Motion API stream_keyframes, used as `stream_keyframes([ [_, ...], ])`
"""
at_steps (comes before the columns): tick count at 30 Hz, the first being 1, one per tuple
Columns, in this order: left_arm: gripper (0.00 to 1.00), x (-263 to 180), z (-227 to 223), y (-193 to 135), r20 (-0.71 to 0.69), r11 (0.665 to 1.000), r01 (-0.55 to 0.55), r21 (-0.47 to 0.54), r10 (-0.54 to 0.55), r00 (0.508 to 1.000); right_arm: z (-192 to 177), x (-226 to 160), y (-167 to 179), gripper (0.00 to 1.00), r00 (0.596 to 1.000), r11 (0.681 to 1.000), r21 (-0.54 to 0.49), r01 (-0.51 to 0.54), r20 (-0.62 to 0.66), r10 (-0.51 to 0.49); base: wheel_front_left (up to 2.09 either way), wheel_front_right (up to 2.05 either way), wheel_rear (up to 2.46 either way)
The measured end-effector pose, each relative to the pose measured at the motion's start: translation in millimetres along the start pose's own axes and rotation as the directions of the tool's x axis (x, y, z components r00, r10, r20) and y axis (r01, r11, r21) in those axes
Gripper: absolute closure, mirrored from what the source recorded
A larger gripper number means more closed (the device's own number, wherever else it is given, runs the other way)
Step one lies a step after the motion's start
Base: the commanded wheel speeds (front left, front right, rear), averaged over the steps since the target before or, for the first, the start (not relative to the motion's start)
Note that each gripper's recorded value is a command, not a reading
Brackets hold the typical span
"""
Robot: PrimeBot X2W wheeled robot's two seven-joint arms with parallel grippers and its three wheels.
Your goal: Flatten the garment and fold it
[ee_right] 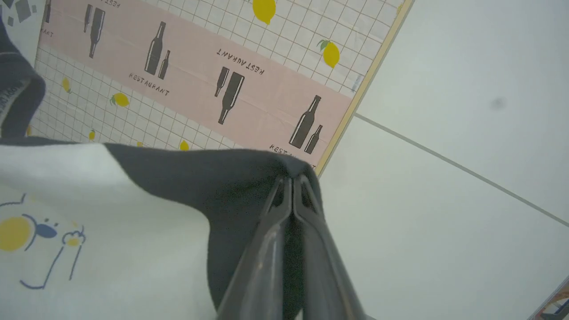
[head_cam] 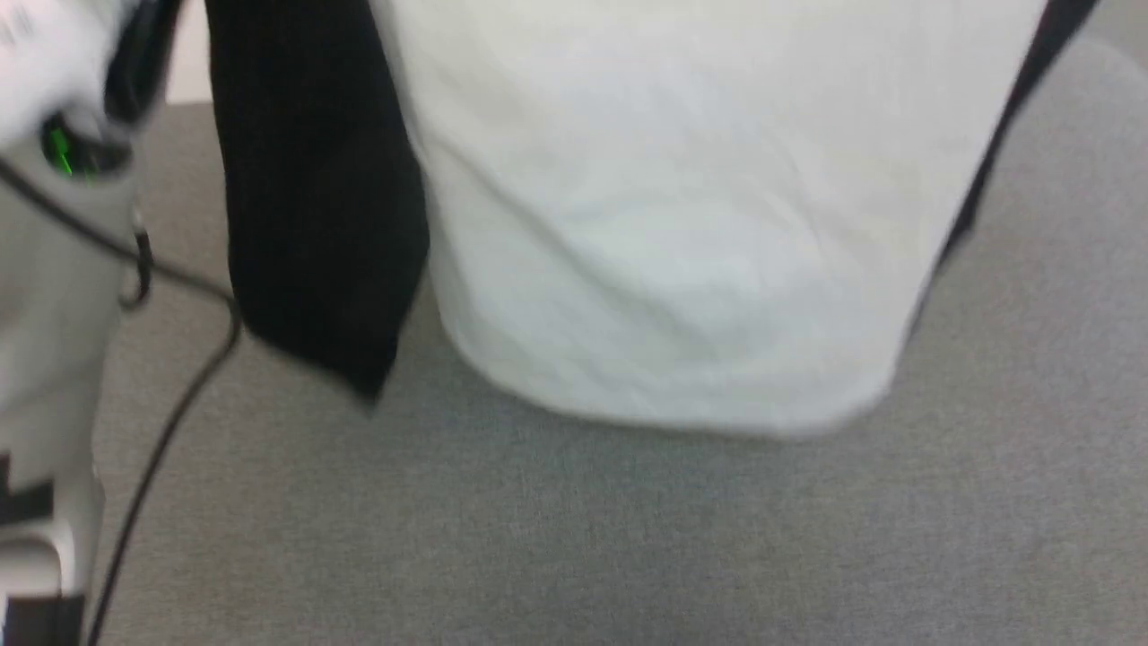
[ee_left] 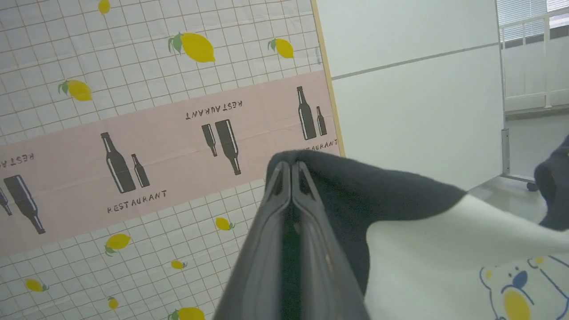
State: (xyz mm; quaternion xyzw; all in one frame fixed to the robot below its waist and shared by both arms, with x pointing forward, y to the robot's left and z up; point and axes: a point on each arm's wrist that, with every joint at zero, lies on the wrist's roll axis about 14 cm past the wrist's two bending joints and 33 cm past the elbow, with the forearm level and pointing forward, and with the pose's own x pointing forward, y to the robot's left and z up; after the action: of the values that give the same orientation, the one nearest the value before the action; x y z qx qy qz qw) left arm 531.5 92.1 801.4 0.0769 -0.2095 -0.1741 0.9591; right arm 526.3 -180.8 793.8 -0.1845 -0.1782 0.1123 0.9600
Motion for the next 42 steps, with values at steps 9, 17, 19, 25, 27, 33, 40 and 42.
stream_keyframes([
  [9,1.0,73.8,-28.1,42.2,0.145,0.987,-0.159,0.037,0.152,0.978,-50.3,80.8,-13.2,1.0,0.999,0.996,-0.079,0.051,-0.015,-0.052,0.0,0.0,0.0],
  [17,1.0,94.2,-123.9,57.6,0.143,0.974,-0.204,0.1,0.189,0.972,-136.8,124.5,8.4,1.0,0.998,0.99,-0.14,0.013,-0.062,-0.022,0.0,0.0,0.0],
  [19,1.0,93.4,-145.2,57.8,0.145,0.974,-0.202,0.107,0.186,0.972,-160.8,128.1,19.0,1.0,0.997,0.989,-0.149,-0.013,-0.077,0.002,0.0,0.0,0.0],
  [25,1.0,77.4,-213.1,46.6,0.1,0.983,-0.15,0.11,0.14,0.985,-226.8,126.1,55.5,1.0,0.99,0.989,-0.112,-0.101,-0.114,0.088,0.0,0.0,0.0],
  [27,1.0,66.4,-233.0,39.4,0.067,0.987,-0.116,0.112,0.109,0.992,-245.6,118.8,63.4,1.0,0.986,0.99,-0.081,-0.119,-0.131,0.108,0.0,0.0,0.0],
  [33,1.0,23.0,-245.9,10.7,0.038,0.996,-0.038,0.078,0.036,0.999,-256.5,84.0,66.5,1.0,0.986,0.992,0.0,-0.125,-0.114,0.124,0.0,0.0,0.0],
  [40,1.0,-39.6,-225.9,-33.9,0.005,0.999,0.045,0.016,-0.045,0.999,-228.4,20.5,64.1,1.0,0.99,0.993,0.05,-0.104,-0.095,0.109,0.0,0.0,0.0],
  [42,1.0,-60.7,-222.2,-46.3,-0.027,0.999,0.054,-0.01,-0.054,0.998,-224.7,-3.0,67.2,1.0,0.988,0.993,0.077,-0.09,-0.12,0.099,0.0,0.0,0.0],
])
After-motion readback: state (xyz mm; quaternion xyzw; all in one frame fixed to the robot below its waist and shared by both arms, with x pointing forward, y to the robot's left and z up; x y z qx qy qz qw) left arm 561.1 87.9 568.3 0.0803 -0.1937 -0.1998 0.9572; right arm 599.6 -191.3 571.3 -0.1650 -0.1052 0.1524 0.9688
